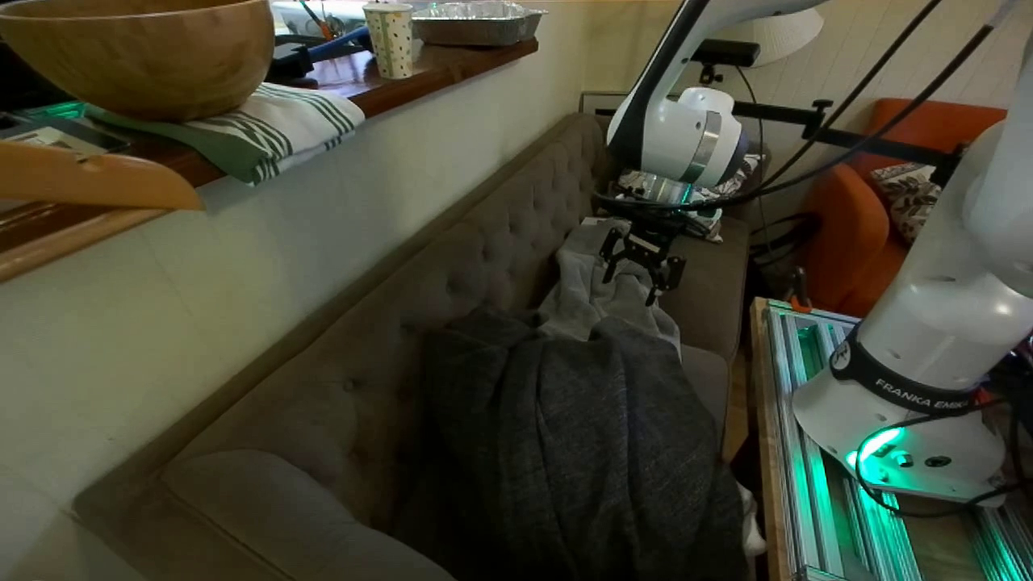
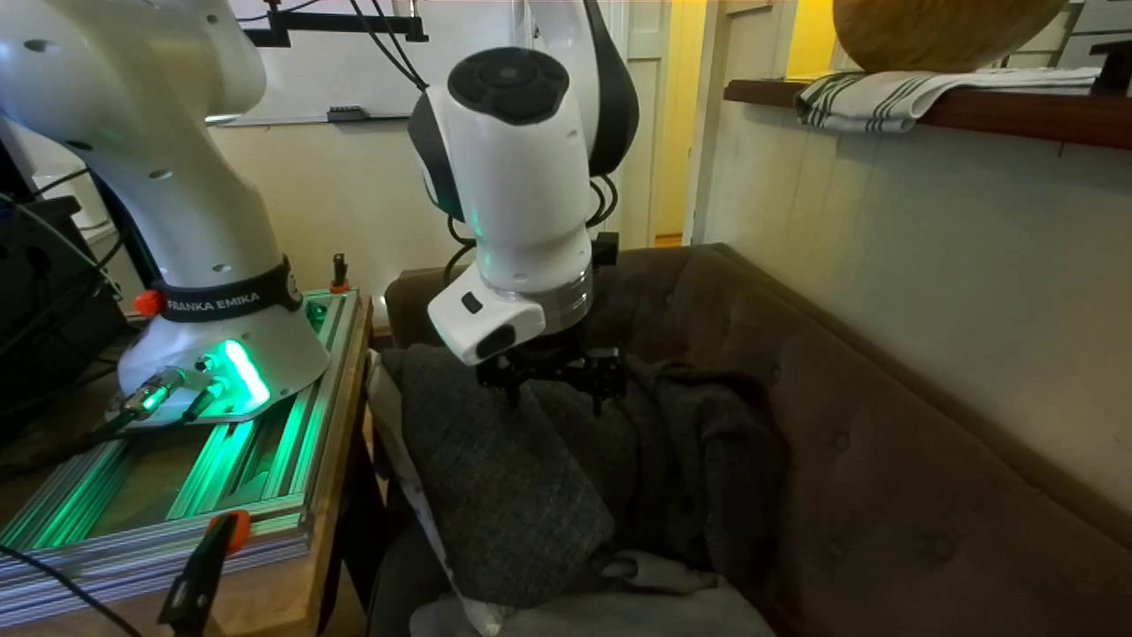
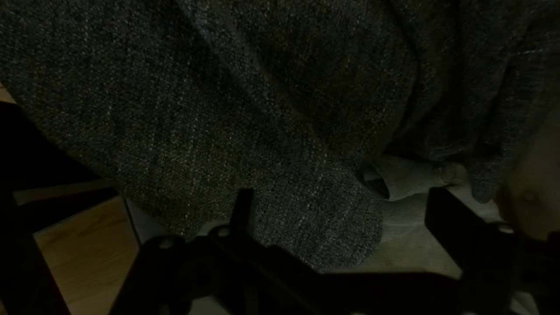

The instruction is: Shift the pillow to the right

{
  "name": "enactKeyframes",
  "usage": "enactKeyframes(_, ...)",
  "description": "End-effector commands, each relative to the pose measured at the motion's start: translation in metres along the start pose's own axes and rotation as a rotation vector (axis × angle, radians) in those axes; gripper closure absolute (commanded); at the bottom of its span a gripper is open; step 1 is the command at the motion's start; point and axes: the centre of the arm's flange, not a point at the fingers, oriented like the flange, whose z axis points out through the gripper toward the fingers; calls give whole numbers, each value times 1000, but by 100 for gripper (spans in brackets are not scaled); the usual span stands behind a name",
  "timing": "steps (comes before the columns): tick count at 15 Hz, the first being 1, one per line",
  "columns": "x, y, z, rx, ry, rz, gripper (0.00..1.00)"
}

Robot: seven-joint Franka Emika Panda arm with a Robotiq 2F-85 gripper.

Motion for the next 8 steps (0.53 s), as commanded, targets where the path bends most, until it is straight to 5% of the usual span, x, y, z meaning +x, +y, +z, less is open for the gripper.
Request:
enactKeyframes(1, 10, -6, 43, -52, -5, 20, 0)
enactKeyframes(8, 19, -3, 93, -126, 10, 26, 0)
